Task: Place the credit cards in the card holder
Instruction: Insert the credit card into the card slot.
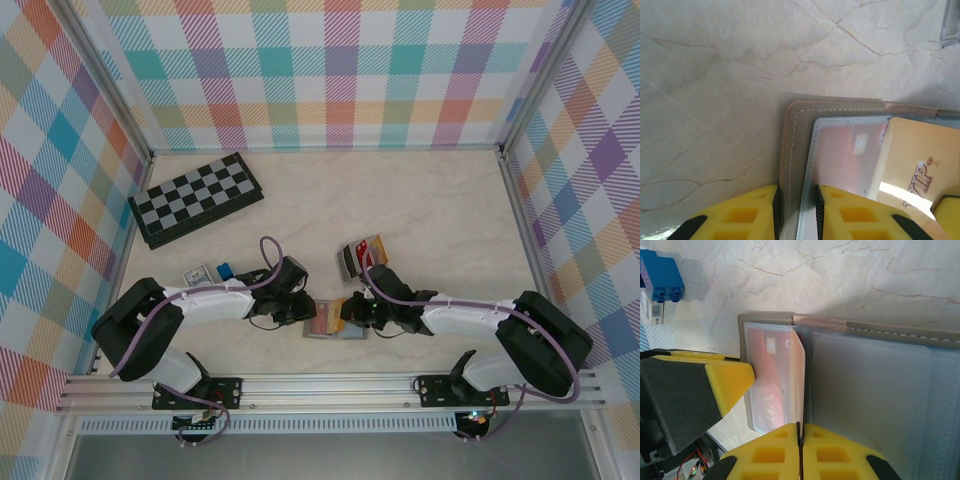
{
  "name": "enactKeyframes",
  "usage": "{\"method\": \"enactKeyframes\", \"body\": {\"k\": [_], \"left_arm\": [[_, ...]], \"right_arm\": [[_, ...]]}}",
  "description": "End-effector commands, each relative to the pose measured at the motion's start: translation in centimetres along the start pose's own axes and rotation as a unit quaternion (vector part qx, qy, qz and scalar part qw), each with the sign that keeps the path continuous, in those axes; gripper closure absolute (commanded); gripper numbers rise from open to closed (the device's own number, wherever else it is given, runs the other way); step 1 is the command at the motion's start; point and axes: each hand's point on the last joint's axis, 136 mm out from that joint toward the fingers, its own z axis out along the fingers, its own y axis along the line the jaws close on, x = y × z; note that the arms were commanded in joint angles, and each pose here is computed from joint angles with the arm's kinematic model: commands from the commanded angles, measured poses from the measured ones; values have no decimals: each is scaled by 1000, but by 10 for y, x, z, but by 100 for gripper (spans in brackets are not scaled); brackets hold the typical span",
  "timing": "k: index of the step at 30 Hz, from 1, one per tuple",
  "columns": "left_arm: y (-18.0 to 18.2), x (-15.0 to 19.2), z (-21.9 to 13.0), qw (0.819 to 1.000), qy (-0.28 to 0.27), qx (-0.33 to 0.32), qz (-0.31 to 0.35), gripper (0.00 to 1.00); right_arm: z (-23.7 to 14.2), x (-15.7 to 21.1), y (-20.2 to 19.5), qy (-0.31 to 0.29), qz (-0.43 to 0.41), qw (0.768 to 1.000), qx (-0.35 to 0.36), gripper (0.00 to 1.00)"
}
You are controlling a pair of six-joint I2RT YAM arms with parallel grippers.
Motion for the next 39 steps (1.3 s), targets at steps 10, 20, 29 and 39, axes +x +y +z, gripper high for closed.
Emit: {"method": "enactKeyframes", "body": {"k": [10,20,29,39], "left_arm": [[3,11,11,1000,17,-4,-10,77],[2,11,11,1000,13,1,-16,77],[2,11,9,1000,11,-4,-9,77],[6,10,7,1000,5,-10,-7,78]], "right_arm": [[1,24,-24,44,-25,998,41,94],[17,24,-9,48,-27,998,21,92],[22,26,3,77,-61,995,17,92],[8,18,-13,62,-60,991,99,77]]}}
